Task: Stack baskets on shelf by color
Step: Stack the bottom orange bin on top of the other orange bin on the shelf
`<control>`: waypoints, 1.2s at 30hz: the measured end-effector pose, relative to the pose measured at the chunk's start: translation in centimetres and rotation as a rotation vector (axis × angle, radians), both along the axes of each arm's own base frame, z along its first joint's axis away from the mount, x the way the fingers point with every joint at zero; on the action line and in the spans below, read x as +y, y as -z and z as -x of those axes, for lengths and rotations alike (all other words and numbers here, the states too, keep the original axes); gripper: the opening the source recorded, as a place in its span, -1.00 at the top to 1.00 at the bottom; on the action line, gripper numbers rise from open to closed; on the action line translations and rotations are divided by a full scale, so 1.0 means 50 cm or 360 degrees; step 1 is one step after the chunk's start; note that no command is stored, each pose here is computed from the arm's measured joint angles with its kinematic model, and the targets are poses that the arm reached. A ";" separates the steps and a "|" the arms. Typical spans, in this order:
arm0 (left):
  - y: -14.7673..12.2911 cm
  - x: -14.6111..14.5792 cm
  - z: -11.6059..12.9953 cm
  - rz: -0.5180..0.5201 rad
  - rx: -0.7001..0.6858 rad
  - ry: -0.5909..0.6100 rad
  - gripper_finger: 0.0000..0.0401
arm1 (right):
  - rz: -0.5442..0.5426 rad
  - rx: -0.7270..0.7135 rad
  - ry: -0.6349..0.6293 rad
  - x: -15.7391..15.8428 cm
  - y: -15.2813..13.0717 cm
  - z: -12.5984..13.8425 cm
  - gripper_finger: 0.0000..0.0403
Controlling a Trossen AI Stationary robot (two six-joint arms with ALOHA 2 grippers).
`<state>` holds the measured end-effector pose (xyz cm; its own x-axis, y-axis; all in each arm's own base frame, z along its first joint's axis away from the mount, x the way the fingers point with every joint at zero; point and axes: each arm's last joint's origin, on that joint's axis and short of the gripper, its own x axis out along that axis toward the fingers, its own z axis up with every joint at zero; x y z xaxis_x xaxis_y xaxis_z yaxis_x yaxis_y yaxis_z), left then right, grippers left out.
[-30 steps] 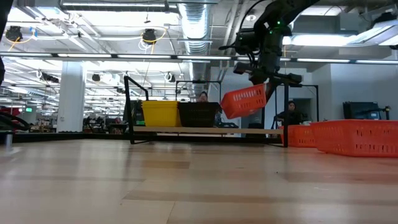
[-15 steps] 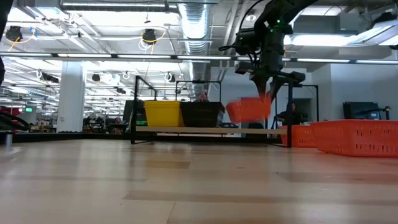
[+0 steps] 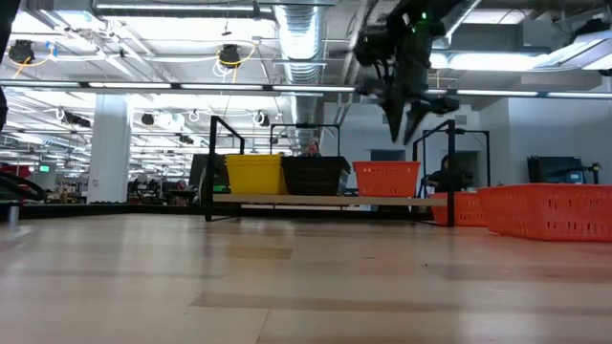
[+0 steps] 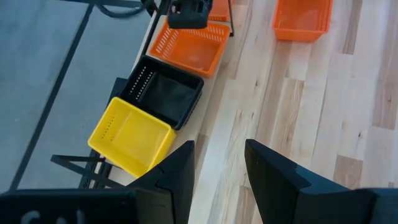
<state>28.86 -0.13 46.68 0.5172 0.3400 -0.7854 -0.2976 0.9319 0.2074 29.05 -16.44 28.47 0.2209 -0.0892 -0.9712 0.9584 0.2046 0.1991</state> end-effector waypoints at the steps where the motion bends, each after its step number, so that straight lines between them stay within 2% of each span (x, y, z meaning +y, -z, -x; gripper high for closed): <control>1: 0.000 0.000 0.000 0.0001 0.0000 0.0000 0.35 | 0.0038 -0.0032 -0.0022 0.002 -0.015 -0.006 0.45; 9: 0.000 0.000 0.000 0.0000 0.0000 0.0000 0.35 | 0.0247 -0.0288 -0.0304 0.046 -0.152 -0.040 0.46; 12: 0.000 0.000 0.000 0.0001 0.0000 -0.0001 0.35 | 0.0231 -0.0241 -0.0430 0.084 -0.193 -0.030 0.46; 16: 0.000 0.000 0.000 0.0001 0.0000 -0.0001 0.35 | 0.0145 -0.0002 -0.0559 0.147 -0.221 -0.001 0.46; 22: 0.000 0.000 0.000 0.0000 -0.0002 -0.0002 0.35 | 0.0179 -0.0087 -0.0747 0.251 -0.250 0.011 0.46; 28: 0.000 0.000 0.001 0.0000 -0.0003 -0.0002 0.35 | 0.0125 -0.0033 -0.0970 0.362 -0.227 0.017 0.47; 36: 0.000 0.000 0.000 0.0026 -0.0020 -0.0045 0.35 | 0.0042 0.0300 -0.1144 0.488 -0.121 0.038 0.47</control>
<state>28.83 -0.13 46.70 0.5174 0.3416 -0.7846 -0.3264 0.9263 0.1881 27.14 7.98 34.51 0.0632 -0.0092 -0.9980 0.6036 0.7967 0.0309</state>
